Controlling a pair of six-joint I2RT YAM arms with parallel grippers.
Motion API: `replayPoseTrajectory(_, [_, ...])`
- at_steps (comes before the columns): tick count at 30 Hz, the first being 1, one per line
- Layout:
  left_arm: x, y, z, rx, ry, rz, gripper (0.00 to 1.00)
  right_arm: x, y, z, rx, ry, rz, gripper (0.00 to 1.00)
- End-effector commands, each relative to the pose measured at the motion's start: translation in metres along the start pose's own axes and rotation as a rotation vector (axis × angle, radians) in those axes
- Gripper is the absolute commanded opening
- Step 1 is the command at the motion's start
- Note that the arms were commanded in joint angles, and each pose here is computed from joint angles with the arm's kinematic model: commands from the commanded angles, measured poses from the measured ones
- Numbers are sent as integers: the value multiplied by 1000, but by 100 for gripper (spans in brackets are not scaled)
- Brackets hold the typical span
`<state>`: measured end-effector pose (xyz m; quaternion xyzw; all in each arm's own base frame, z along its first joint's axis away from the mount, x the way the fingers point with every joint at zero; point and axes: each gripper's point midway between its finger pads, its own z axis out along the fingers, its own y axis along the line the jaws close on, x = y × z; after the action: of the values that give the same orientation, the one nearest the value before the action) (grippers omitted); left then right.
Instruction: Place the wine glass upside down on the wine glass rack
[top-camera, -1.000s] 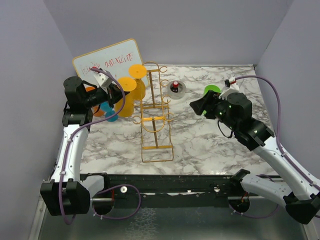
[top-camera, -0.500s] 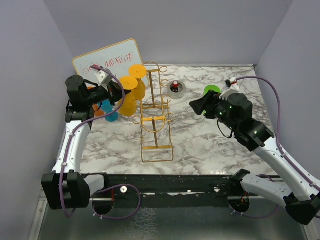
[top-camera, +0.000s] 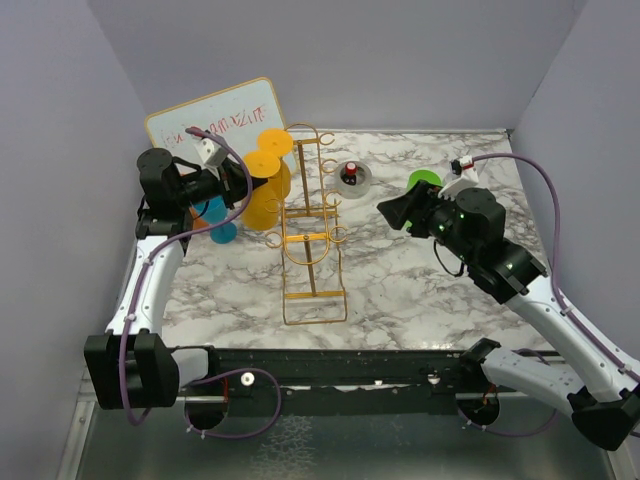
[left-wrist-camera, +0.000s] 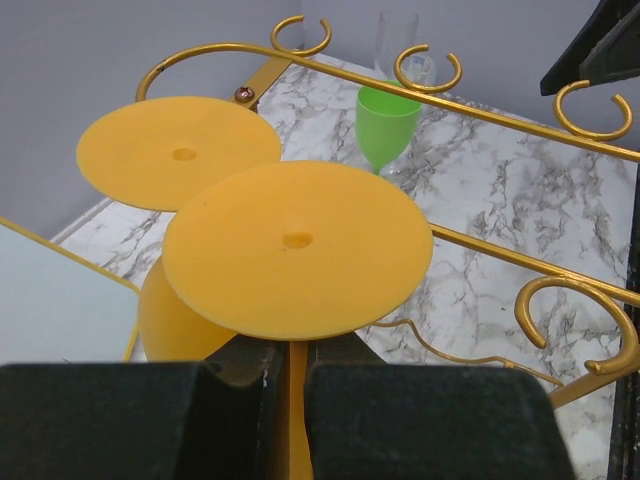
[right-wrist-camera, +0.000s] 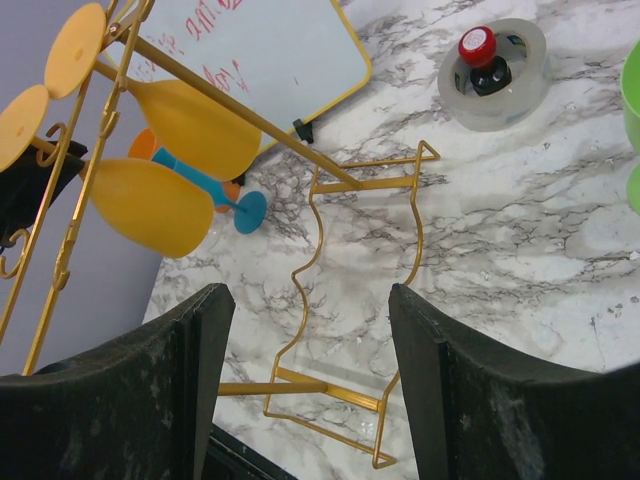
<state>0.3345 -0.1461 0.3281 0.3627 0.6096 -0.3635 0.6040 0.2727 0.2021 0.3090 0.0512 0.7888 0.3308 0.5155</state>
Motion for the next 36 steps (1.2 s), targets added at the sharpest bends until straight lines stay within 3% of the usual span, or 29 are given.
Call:
replayPoseTrajectory(1, [-3, -8, 5, 38, -15, 26, 0, 1, 4, -1, -34, -10, 12, 69])
replayPoseTrajectory(20, [9, -5, 9, 34, 1, -4, 0, -1, 6, -2, -44, -23, 16, 69])
replayPoseTrajectory(32, [13, -24, 16, 117, 5, -9, 0, -1, 5, -1, -44, -22, 16, 69])
replayPoseTrajectory(36, [17, -23, 15, 100, 11, -24, 10, 0, 5, -1, -44, -20, 17, 69])
